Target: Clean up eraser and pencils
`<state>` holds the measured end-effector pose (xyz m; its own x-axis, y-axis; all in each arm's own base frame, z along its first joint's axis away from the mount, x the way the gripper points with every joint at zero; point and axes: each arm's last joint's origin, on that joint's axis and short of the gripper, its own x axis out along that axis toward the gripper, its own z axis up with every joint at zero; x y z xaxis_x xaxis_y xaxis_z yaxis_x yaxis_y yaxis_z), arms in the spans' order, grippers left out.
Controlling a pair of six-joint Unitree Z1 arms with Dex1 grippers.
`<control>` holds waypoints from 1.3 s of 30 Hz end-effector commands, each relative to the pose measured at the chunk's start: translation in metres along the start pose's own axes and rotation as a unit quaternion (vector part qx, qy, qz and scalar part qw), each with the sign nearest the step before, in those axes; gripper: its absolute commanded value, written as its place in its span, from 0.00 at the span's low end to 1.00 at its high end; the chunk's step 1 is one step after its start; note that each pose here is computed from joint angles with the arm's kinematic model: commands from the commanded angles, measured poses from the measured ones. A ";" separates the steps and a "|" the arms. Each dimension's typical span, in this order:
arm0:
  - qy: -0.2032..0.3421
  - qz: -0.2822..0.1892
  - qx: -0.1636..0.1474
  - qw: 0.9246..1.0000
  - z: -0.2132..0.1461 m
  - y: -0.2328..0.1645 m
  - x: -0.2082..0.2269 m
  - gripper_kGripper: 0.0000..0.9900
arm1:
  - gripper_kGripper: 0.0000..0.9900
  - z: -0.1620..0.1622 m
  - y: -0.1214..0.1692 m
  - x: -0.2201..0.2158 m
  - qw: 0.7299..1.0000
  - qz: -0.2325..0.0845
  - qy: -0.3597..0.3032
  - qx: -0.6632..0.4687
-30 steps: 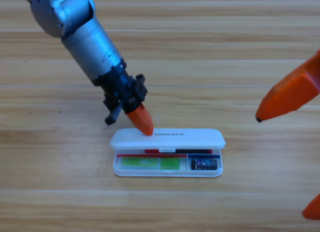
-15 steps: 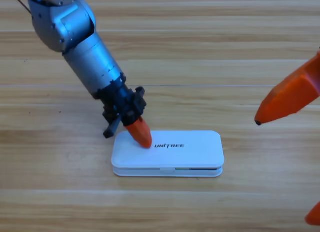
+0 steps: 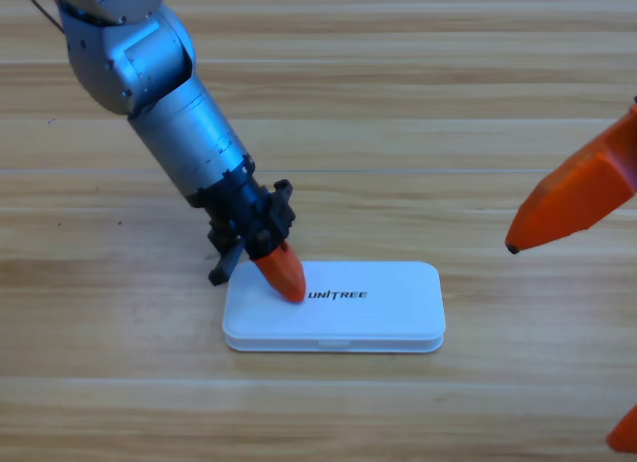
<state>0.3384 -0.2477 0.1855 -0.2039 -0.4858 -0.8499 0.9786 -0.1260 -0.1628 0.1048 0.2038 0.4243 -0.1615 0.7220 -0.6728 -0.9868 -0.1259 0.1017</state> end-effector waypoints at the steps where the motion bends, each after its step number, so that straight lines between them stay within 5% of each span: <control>1: 0.027 -0.026 0.002 0.999 -0.009 -0.009 0.030 0.00 | 1.00 -0.003 -0.007 0.013 1.000 0.009 0.006 0.007; 7: 0.027 -0.005 0.008 1.000 0.001 -0.017 0.008 0.00 | 1.00 -0.003 -0.007 0.013 1.000 0.009 0.007 0.008; 14: 0.004 0.036 0.022 0.999 0.060 -0.058 -0.112 0.00 | 1.00 -0.003 -0.008 0.014 1.000 0.010 0.008 0.009; 17: -0.013 0.056 0.048 0.997 0.083 -0.100 -0.158 0.69 | 1.00 -0.003 -0.009 0.015 1.000 0.011 0.009 0.009; 18: -0.020 0.061 0.058 0.996 0.089 -0.117 -0.169 0.85 | 1.00 -0.003 -0.009 0.016 1.000 0.011 0.009 0.010; 21: -0.028 0.062 0.101 0.993 0.098 -0.166 -0.187 0.99 | 1.00 -0.003 -0.009 0.016 1.000 0.011 0.009 0.009; 26: -0.034 0.033 0.166 0.985 0.099 -0.227 -0.188 1.00 | 1.00 -0.003 -0.009 0.016 1.000 0.011 0.009 0.010; 31: -0.042 -0.007 0.200 0.979 0.103 -0.249 -0.177 1.00 | 1.00 -0.003 -0.010 0.016 1.000 0.011 0.010 0.010; 39: -0.036 0.005 0.148 0.988 0.124 -0.216 -0.152 1.00 | 1.00 -0.003 -0.010 0.016 1.000 0.011 0.010 0.011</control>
